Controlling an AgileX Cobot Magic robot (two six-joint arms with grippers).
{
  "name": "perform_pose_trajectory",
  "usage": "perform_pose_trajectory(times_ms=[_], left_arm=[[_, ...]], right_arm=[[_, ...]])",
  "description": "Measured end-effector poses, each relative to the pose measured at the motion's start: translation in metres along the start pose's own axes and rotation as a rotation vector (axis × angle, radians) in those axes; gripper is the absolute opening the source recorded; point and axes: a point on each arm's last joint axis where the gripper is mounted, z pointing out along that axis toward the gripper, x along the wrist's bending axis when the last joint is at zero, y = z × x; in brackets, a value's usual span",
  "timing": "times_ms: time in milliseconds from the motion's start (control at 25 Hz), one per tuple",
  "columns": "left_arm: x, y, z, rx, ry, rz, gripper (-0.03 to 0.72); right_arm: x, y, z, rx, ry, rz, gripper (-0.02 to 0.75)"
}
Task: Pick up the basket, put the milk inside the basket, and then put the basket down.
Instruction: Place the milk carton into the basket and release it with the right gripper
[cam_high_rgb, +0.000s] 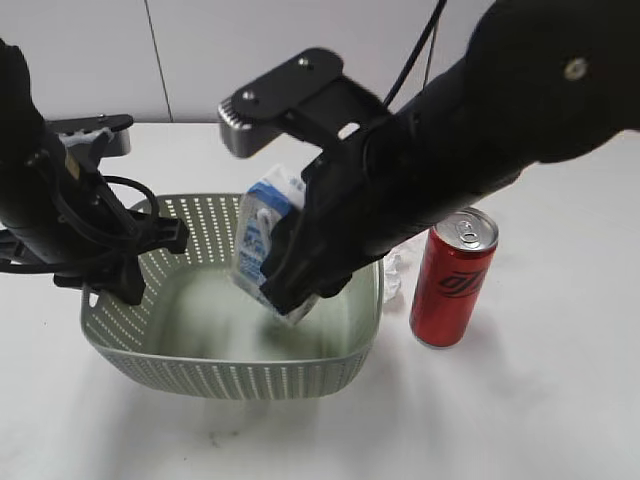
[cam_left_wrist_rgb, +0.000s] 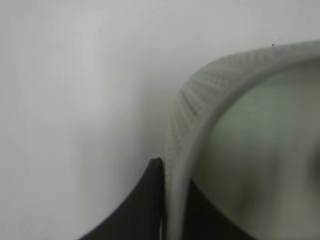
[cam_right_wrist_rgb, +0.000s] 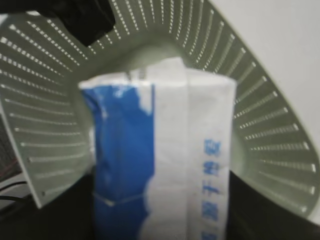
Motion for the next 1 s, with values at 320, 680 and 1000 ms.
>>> perform_pose_trajectory(times_ms=[320, 680, 1000], left_arm=[[-0.001, 0.0, 0.0, 0.0, -0.008, -0.007, 0.0], [0.001, -0.001, 0.002, 0.016, 0.004, -0.002, 0.0], [-0.001, -0.003, 0.002, 0.033, -0.016, -0.025, 0.0]], right_arm=[[-0.004, -0.009, 0.033, 0.061, -0.017, -0.06, 0.33], [-0.004, -0.006, 0.031, 0.039, -0.021, -0.072, 0.484], [-0.003, 0.019, -0.007, 0.02, -0.017, -0.089, 0.506]])
